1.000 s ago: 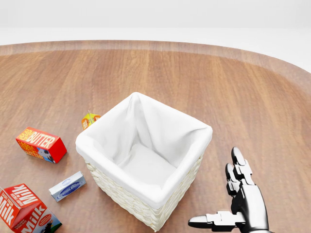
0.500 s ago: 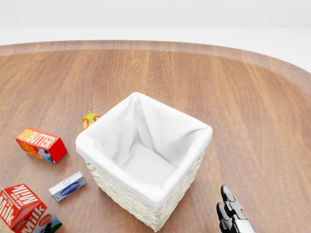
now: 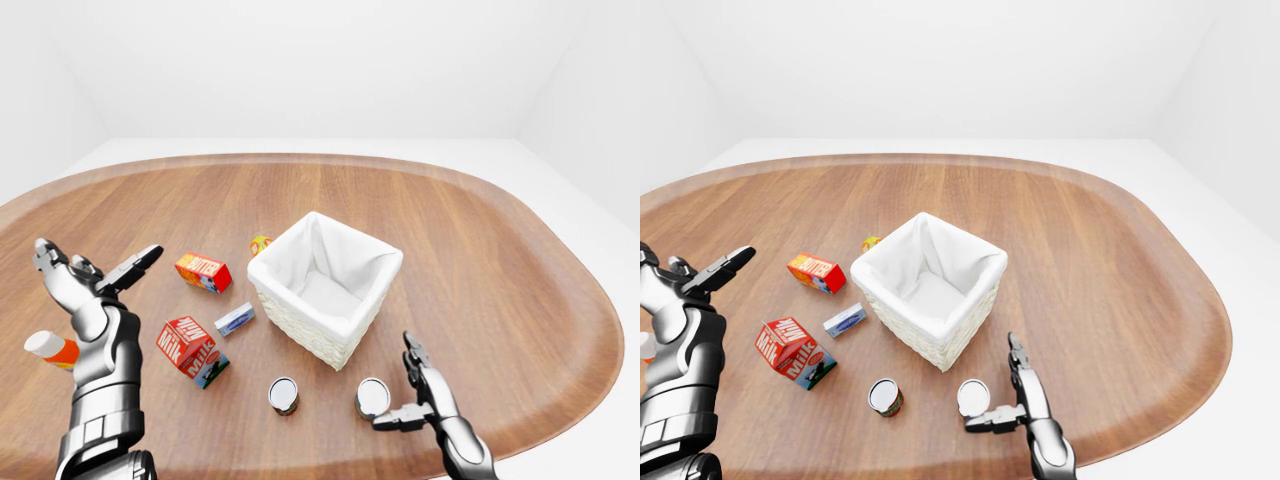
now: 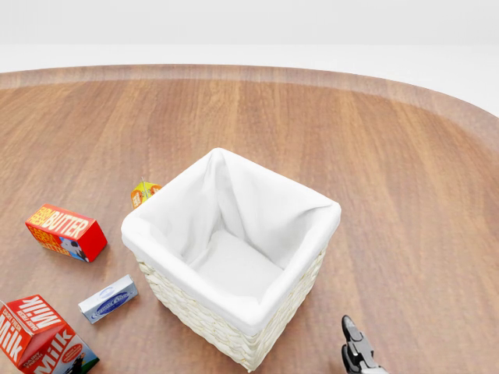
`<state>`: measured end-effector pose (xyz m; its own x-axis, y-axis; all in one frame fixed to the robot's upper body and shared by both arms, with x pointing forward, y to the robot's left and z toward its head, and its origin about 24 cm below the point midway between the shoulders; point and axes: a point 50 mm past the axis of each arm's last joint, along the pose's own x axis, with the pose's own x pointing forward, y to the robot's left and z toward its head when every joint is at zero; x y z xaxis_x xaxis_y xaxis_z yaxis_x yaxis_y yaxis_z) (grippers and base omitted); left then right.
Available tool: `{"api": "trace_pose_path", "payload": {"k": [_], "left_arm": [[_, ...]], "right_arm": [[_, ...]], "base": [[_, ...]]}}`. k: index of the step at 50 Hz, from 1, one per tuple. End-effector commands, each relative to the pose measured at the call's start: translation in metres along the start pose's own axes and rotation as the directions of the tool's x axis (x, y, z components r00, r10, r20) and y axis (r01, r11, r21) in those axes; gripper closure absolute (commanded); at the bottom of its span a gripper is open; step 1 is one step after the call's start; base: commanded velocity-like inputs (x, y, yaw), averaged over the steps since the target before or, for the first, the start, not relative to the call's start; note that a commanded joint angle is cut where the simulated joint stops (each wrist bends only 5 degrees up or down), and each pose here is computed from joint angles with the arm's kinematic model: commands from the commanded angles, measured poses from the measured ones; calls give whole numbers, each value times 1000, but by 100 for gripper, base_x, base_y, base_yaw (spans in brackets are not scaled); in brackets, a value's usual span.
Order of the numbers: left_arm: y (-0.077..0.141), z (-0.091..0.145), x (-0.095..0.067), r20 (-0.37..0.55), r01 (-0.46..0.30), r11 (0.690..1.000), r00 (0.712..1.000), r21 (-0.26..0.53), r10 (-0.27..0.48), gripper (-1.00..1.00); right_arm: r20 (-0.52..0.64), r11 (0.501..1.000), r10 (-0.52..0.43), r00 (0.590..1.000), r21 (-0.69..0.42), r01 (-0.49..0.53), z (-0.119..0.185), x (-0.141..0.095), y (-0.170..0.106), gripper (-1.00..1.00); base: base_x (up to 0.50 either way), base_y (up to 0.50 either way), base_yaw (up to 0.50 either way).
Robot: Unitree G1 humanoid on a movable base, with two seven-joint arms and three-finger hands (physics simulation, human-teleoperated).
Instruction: Pick up the alphabet soup, and put it in the basket.
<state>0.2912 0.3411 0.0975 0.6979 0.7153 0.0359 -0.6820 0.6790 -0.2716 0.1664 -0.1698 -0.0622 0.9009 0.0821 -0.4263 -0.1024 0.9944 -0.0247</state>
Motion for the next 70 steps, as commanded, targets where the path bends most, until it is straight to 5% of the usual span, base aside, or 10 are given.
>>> {"api": "trace_pose_path", "payload": {"k": [1, 22, 32, 46, 65, 67, 69, 70], "left_arm": [[0, 1, -1, 6, 3, 1000, 1000, -3, -3, -100], [1, 5, -2, 23, 4, 1000, 1000, -8, -4, -100], [0, 4, -2, 19, 3, 1000, 1000, -7, -3, -100], [0, 3, -1, 14, 2, 1000, 1000, -6, -2, -100], [0, 5, -2, 23, 6, 1000, 1000, -10, -6, -100], [0, 5, -2, 24, 7, 1000, 1000, -10, -6, -100], [0, 5, -2, 23, 7, 1000, 1000, -10, -7, -100], [0, 5, -2, 22, 7, 1000, 1000, -10, -7, -100]], "right_arm": [[-2, 995, -9, 1000, -102, 8, 1, -1, 9, -100], [-125, 984, -39, 991, -178, 17, -25, 5, 14, -100], [-31, 962, -48, 998, -269, 37, -6, 7, 25, -100], [-46, 950, -42, 998, -310, 26, -10, 15, 33, -100], [-192, 941, -55, 980, -339, -14, -39, 26, 38, -100], [-199, 938, -56, 978, -347, -17, -40, 26, 39, -87], [-218, 934, -67, 974, -358, -16, -44, 26, 38, 100], [-224, 933, -69, 972, -358, -17, -46, 26, 37, 100]], "base": [[0, 0, 0], [0, 0, 0], [0, 0, 0], [0, 0, 0], [0, 0, 0], [1, 0, 0], [1, 0, 0], [0, 0, 0]]}}
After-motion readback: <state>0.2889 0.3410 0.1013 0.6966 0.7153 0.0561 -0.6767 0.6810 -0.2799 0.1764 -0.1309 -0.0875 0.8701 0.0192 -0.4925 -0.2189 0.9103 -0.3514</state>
